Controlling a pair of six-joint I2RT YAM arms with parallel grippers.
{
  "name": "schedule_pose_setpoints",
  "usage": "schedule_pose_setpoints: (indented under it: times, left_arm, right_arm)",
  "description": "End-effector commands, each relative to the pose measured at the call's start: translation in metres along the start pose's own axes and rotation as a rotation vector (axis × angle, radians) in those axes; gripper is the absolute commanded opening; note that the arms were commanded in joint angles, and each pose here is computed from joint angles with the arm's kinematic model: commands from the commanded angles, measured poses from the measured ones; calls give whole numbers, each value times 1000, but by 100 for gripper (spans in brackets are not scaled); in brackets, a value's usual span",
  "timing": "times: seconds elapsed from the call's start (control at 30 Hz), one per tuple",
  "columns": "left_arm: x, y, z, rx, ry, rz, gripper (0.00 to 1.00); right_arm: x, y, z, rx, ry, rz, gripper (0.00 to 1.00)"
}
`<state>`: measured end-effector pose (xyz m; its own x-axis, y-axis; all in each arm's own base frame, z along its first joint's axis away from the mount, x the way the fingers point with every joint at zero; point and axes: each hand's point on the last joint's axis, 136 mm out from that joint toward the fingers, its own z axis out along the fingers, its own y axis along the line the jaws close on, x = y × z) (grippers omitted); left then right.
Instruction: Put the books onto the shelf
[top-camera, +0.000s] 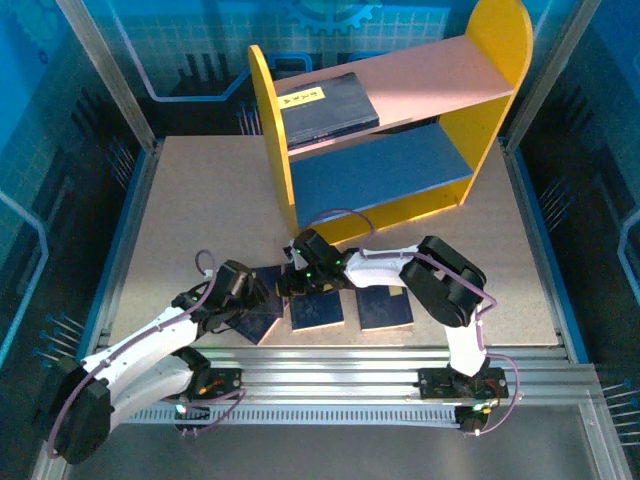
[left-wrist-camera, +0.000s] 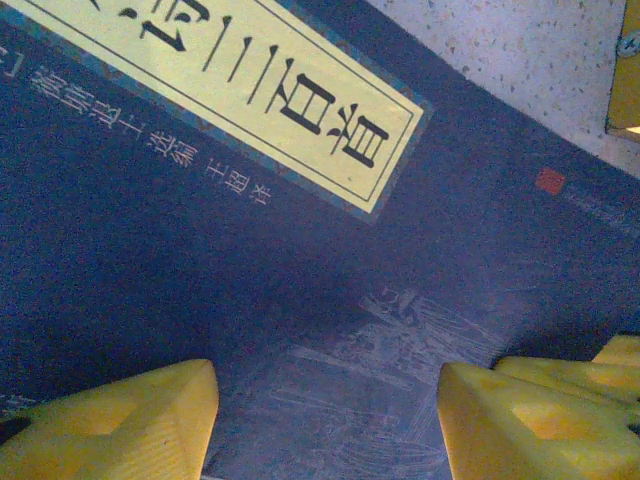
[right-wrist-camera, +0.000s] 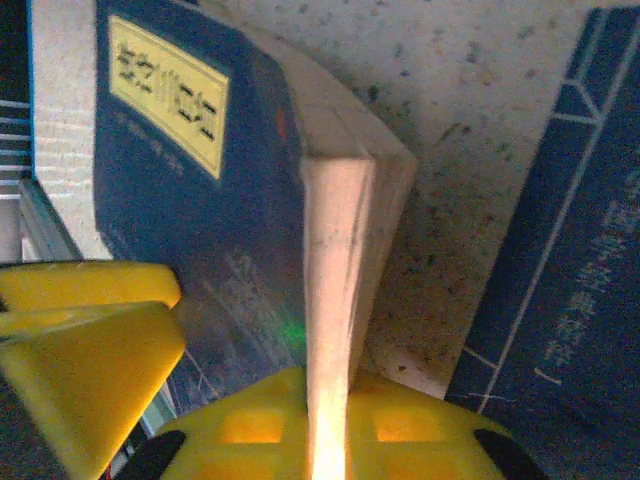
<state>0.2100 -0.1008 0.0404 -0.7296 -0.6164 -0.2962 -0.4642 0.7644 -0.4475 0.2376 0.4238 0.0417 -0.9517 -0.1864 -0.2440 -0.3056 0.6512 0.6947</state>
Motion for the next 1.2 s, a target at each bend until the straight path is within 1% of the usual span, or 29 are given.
schedule_pose_setpoints:
  times: [0.0, 0.07, 0.2, 0.3, 0.4, 0.5, 0.7, 0.9, 1.07, 1.17]
  left_arm:
    - [1, -5, -3, 17, 18, 15, 61]
    - [-3, -12, -7, 30, 15, 22, 61]
    - [-16, -35, -24, 70, -6, 58, 61]
    - [-32, -58, -48, 101, -42, 116, 62]
    - [-49, -77, -74, 118, -90, 183, 64]
    - [-60, -91, -91, 135, -115, 237, 66]
    - [-64, -102, -96, 146, -113, 307, 68]
    - [-61, -113, -95, 201, -91, 368, 72]
    - [-59, -125, -102, 261, -84, 425, 75]
    - [-49, -139, -106, 349, -48, 466, 76]
  right_arm:
    - [-9, 20, -16, -82, -42, -50, 7]
    - [-10, 22, -23, -90, -64, -81, 5]
    - [-15, 32, -49, -116, -135, -165, 2]
    - [-18, 40, -75, -128, -199, -233, 0]
    - [-22, 42, -102, -137, -256, -288, 0]
    - [-20, 37, -128, -135, -292, -326, 0]
    - [-20, 33, -178, -140, -333, -389, 0]
    - [-15, 35, -224, -197, -352, -446, 0]
    - [-8, 41, -241, -265, -346, -479, 0]
    - [-5, 45, -243, -306, -330, -489, 0]
